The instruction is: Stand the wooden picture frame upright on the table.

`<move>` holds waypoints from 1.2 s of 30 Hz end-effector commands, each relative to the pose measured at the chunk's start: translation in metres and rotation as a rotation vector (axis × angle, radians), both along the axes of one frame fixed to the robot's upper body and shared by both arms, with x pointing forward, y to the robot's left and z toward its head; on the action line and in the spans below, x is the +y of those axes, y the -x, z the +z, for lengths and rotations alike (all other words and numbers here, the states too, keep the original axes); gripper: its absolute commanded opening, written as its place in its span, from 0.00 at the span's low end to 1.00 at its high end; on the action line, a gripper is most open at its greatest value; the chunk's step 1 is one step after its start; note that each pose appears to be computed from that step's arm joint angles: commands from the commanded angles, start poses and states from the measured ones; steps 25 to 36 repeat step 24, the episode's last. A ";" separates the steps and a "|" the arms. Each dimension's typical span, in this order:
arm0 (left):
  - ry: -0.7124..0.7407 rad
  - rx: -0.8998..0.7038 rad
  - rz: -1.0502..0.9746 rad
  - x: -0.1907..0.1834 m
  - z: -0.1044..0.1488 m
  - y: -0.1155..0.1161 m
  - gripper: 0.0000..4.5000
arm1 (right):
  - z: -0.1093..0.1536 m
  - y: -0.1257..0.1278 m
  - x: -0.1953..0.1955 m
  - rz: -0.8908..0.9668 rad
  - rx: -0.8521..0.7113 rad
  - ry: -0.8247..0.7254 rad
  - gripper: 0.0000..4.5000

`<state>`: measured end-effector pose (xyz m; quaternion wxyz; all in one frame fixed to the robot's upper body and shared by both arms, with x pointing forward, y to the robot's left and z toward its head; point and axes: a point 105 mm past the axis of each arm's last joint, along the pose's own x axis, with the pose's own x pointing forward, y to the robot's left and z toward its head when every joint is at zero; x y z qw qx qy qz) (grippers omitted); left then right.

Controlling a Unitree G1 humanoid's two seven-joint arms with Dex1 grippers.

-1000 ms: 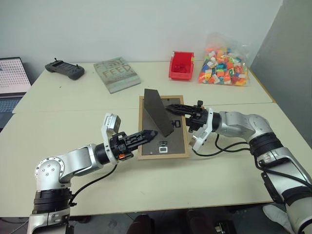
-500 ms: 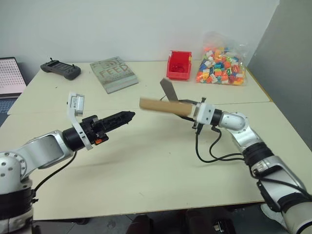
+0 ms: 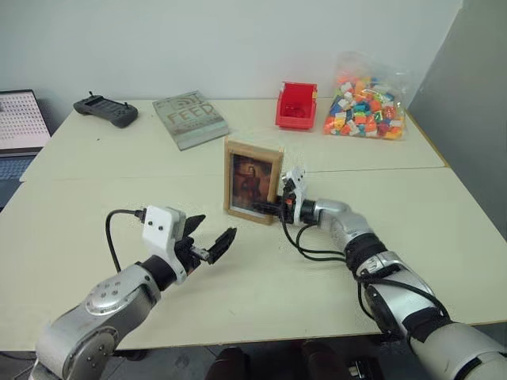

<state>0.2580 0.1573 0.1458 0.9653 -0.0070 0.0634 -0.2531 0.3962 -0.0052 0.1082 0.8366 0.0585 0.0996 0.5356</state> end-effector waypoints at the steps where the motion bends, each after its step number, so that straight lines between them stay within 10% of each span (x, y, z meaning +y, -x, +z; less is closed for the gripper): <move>1: -0.023 -0.063 -0.015 0.003 0.007 0.004 1.00 | -0.002 -0.004 -0.007 -0.030 0.014 -0.004 0.30; 16: -0.031 -0.009 -0.088 0.021 0.016 -0.016 1.00 | -0.008 0.025 -0.105 -0.089 -0.053 0.187 0.99; 24: -0.081 0.043 -0.130 0.067 0.046 -0.035 1.00 | 0.079 0.084 -0.119 0.122 -0.072 0.138 0.99; 36: -0.081 0.043 -0.130 0.067 0.046 -0.035 1.00 | 0.079 0.084 -0.119 0.122 -0.072 0.138 0.99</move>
